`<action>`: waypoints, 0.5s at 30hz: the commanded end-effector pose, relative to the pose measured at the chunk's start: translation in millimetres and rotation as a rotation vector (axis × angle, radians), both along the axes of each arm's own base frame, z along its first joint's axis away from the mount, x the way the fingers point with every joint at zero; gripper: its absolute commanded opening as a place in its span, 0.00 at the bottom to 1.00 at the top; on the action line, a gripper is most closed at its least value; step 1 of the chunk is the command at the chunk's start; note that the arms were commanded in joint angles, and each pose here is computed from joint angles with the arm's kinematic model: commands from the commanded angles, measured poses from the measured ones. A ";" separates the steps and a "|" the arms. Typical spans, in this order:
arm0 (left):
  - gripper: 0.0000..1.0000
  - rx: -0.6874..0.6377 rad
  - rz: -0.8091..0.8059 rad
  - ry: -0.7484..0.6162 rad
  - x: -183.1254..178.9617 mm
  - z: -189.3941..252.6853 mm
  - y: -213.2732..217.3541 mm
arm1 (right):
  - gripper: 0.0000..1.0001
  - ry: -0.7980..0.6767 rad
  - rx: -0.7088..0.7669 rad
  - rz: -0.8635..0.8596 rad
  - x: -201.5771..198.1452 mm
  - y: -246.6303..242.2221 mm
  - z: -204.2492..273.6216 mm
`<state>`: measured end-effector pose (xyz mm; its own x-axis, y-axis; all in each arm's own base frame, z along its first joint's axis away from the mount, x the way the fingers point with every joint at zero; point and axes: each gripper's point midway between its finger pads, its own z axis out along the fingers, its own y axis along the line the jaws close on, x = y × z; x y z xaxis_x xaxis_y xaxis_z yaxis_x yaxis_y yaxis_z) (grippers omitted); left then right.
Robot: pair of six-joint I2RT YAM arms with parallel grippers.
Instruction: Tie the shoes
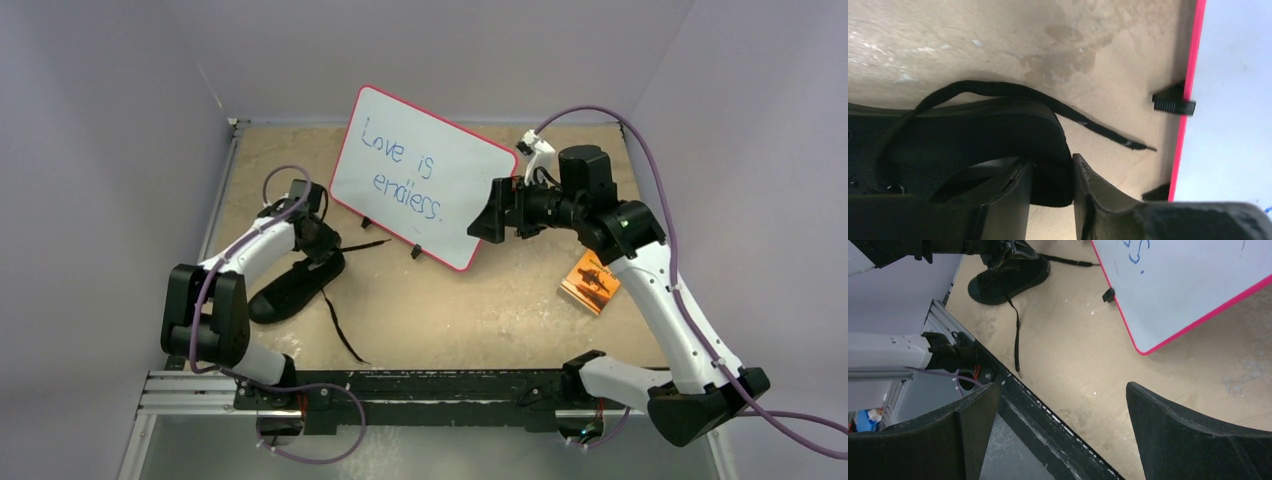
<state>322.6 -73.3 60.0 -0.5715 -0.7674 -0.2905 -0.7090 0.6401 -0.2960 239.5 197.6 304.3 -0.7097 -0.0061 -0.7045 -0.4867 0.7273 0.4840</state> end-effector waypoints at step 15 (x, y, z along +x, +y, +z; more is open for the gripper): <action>0.20 -0.120 -0.621 0.018 -110.7 11.6 -106.7 | 0.99 0.201 0.033 0.035 -29.9 6.3 -46.7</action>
